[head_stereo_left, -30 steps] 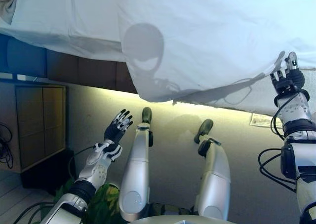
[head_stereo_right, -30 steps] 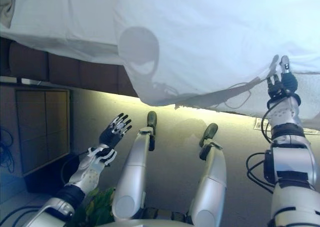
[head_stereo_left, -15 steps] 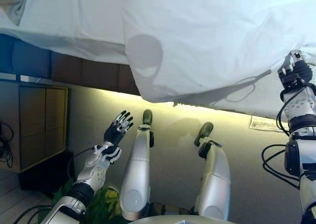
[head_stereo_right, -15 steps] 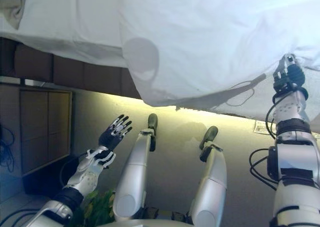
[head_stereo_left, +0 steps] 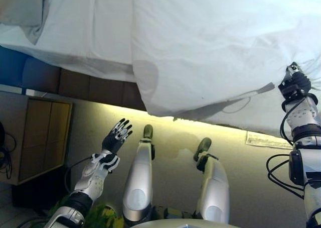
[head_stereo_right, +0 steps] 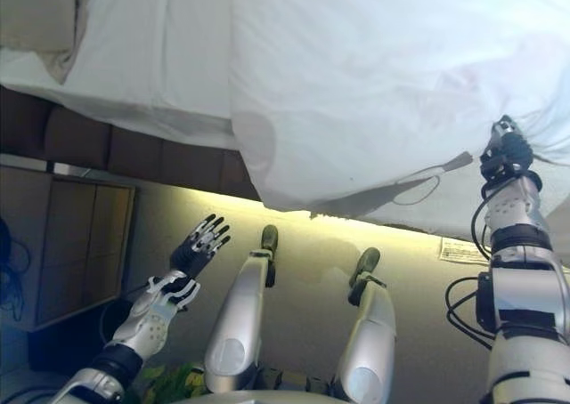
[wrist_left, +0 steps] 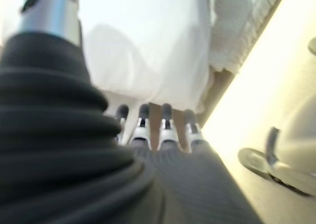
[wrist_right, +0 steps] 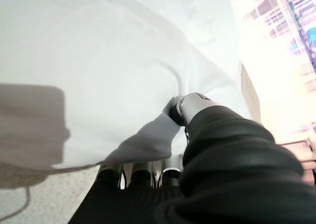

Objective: Make the bed neatly

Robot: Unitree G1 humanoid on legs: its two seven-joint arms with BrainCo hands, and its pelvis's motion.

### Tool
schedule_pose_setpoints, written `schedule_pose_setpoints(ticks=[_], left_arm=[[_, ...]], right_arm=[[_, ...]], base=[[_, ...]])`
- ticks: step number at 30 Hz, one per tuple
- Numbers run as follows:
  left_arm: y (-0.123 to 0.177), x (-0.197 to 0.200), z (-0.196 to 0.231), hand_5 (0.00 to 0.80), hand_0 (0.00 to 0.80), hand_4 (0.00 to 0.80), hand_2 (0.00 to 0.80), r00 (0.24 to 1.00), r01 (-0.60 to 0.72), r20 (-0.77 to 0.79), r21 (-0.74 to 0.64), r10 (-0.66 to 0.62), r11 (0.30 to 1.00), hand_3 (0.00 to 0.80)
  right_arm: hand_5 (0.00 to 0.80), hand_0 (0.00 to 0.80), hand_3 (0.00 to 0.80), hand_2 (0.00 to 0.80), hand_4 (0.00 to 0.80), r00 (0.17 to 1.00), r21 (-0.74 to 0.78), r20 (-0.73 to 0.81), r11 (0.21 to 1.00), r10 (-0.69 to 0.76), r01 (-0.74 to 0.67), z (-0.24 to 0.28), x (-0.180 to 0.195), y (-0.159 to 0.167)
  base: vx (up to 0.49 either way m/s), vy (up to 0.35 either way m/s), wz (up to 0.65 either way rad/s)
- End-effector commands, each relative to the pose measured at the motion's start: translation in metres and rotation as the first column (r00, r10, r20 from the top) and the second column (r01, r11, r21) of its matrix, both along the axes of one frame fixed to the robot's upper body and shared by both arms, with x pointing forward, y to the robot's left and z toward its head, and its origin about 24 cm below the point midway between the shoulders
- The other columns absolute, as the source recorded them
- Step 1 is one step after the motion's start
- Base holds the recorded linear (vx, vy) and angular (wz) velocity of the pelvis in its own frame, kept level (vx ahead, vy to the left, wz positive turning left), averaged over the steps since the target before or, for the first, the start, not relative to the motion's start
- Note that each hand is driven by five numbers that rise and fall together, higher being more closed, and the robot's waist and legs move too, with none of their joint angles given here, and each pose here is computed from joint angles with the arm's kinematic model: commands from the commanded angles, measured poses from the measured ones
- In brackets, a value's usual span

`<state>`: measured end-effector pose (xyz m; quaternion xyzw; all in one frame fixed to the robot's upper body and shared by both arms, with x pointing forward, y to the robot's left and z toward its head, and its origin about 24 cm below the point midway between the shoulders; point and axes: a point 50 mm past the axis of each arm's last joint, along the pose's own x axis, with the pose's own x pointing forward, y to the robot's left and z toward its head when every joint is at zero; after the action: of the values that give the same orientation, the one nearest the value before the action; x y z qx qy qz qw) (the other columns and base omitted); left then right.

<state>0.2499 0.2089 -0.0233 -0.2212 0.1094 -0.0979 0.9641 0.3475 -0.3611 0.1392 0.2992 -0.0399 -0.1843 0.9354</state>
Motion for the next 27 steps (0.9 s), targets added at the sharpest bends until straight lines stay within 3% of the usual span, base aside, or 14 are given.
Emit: schedule_pose_setpoints(ticks=[1, 11, 15, 18, 20, 22, 24, 27], left_arm=[[0.019, -0.005, 0.0, 0.0, 0.0, 0.0, 0.0, 1.0, -0.024, 0.01, 0.075, 0.023, 0.997, 0.0], [0.035, -0.012, -0.023, 0.0, 0.0, 0.0, 0.0, 0.979, -0.145, -0.12, 0.164, 0.166, 0.976, 0.0], [0.032, 0.005, -0.016, 0.0, 0.0, 0.0, 0.0, 0.971, -0.192, -0.127, 0.092, 0.203, 0.977, 0.0], [0.006, 0.02, -0.008, 0.0, 0.0, 0.0, 0.0, 0.991, -0.054, -0.118, 0.045, 0.059, 0.998, 0.0], [-0.016, 0.026, -0.008, 0.0, 0.0, 0.0, 0.0, 0.983, 0.094, -0.164, 0.088, -0.078, 0.992, 0.0], [-0.034, 0.026, -0.015, 0.0, 0.0, 0.0, 0.0, 0.936, 0.265, -0.273, 0.133, -0.221, 0.955, 0.0], [-0.044, 0.027, -0.018, 0.0, 0.0, 0.0, 0.0, 0.897, 0.342, -0.332, 0.107, -0.291, 0.933, 0.0], [-0.063, 0.018, -0.029, 0.0, 0.0, 0.0, 0.0, 0.785, 0.438, -0.451, -0.08, -0.424, 0.895, 0.0]], right_arm=[[0.8, 0.8, 0.8, 0.8, 0.8, 0.99, -0.091, 0.13, 0.995, 0.062, -0.051, 0.035, 0.003, -0.002], [0.8, 0.8, 0.8, 0.8, 0.8, 0.982, -0.087, 0.069, 0.981, 0.178, -0.172, 0.013, 0.01, 0.022], [0.8, 0.8, 0.8, 0.8, 0.8, 0.975, -0.049, 0.056, 0.976, 0.214, -0.212, 0.002, 0.017, 0.04], [0.8, 0.8, 0.8, 0.8, 0.8, 0.967, -0.045, 0.039, 0.967, 0.251, -0.249, -0.004, 0.022, 0.056], [0.8, 0.8, 0.8, 0.8, 0.8, 0.962, -0.048, 0.027, 0.962, 0.272, -0.27, -0.005, 0.024, 0.064], [0.8, 0.8, 0.8, 0.8, 0.8, 0.955, -0.054, 0.018, 0.954, 0.297, -0.296, -0.003, 0.028, 0.071], [0.8, 0.8, 0.8, 0.8, 0.8, 0.947, -0.06, 0.012, 0.946, 0.32, -0.319, 0.0, 0.032, 0.078], [0.8, 0.8, 0.8, 0.8, 0.8, 0.935, -0.066, 0.002, 0.933, 0.356, -0.355, -0.001, 0.037, 0.09]], base=[[0.058, 0.047, -0.03], [0.088, 0.054, -0.04], [0.074, 0.033, 0.04], [0.095, 0.012, 0.03], [0.091, 0.014, 0.0], [0.064, 0.031, 0.0], [0.029, 0.035, -0.01], [0.016, 0.016, -0.1]])
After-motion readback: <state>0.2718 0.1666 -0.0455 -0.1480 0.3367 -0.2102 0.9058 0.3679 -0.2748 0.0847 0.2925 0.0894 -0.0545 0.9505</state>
